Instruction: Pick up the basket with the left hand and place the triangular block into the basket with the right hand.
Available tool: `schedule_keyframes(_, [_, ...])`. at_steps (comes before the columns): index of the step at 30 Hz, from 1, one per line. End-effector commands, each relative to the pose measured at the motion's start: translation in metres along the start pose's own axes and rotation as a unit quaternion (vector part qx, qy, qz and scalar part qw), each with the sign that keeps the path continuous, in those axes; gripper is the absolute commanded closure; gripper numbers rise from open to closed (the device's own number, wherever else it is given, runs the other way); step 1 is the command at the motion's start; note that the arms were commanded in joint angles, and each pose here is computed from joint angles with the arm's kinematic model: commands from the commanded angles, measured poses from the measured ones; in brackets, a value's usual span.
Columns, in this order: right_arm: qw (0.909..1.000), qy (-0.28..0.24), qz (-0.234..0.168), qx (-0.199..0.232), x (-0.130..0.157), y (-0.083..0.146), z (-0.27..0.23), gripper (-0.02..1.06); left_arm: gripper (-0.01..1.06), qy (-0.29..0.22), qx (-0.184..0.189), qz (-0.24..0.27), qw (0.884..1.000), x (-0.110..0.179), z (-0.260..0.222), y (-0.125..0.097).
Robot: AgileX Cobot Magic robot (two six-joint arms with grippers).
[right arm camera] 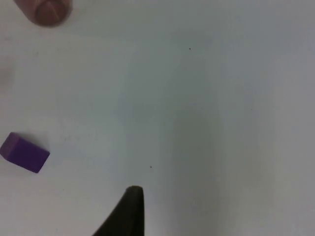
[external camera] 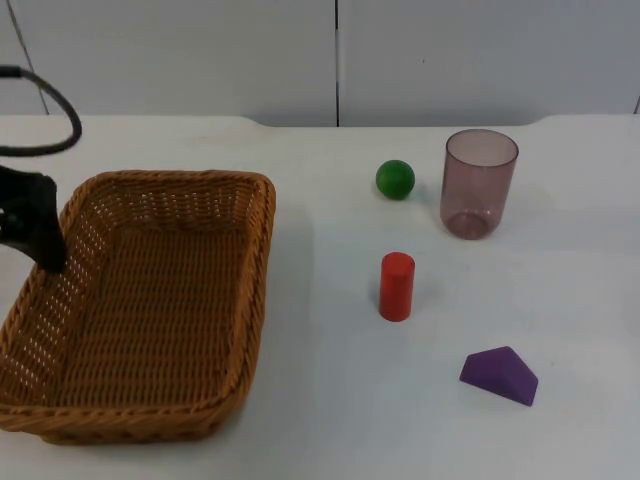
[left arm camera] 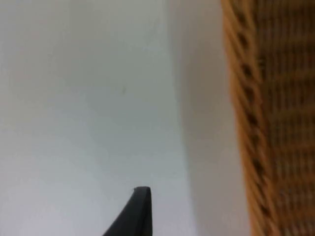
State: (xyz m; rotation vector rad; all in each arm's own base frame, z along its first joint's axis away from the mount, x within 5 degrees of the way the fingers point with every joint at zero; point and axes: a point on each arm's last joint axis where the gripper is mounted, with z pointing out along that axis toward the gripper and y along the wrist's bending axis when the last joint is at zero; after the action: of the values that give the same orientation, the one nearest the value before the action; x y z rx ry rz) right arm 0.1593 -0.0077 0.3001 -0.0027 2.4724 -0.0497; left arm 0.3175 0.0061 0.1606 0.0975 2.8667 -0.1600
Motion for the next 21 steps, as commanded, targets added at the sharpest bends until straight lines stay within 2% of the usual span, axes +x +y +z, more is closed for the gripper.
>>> schedule_keyframes(1, [0.9999, -0.010, -0.002, 0.002, -0.003, -0.001, -0.001, -0.01, 0.00, 0.019, 0.008, 0.007, 1.000, -0.005, 0.013, 0.002])
schedule_keyframes(7, [0.9999, -0.014, -0.002, 0.002, -0.003, -0.001, -0.001, -0.01, 0.00, 0.061, 0.028, -0.002, 0.998, -0.013, 0.057, 0.005])
schedule_keyframes(10, [0.9999, -0.016, -0.002, 0.002, -0.004, -0.001, -0.001, -0.01, 0.04, 0.076, 0.035, -0.007, 0.996, -0.012, 0.070, 0.006])
schedule_keyframes(13, [0.9998, -0.021, -0.002, 0.002, -0.005, -0.001, -0.001, -0.01, 0.24, 0.076, 0.051, -0.011, 0.996, -0.011, 0.081, 0.005])
schedule_keyframes(14, [0.9997, -0.022, -0.002, 0.002, -0.005, -0.001, -0.001, -0.01, 0.38, 0.076, 0.056, -0.014, 0.995, -0.011, 0.083, 0.004])
schedule_keyframes(15, [0.9997, -0.022, -0.002, 0.002, -0.005, -0.001, -0.001, -0.01, 0.38, 0.076, 0.056, -0.014, 0.995, -0.011, 0.083, 0.004])
schedule_keyframes(19, [0.9997, -0.025, -0.002, 0.003, -0.005, -0.001, -0.001, -0.01, 0.98, 0.084, 0.064, -0.023, 0.994, -0.010, 0.082, 0.003])
schedule_keyframes(20, [0.9997, -0.025, -0.002, 0.003, -0.005, -0.001, -0.001, -0.01, 1.05, 0.086, 0.066, -0.025, 0.994, -0.010, 0.079, 0.002])
schedule_keyframes(21, [0.9997, -0.025, -0.002, 0.003, -0.005, -0.001, -0.001, -0.01, 1.05, 0.086, 0.066, -0.025, 0.994, -0.010, 0.079, 0.002])
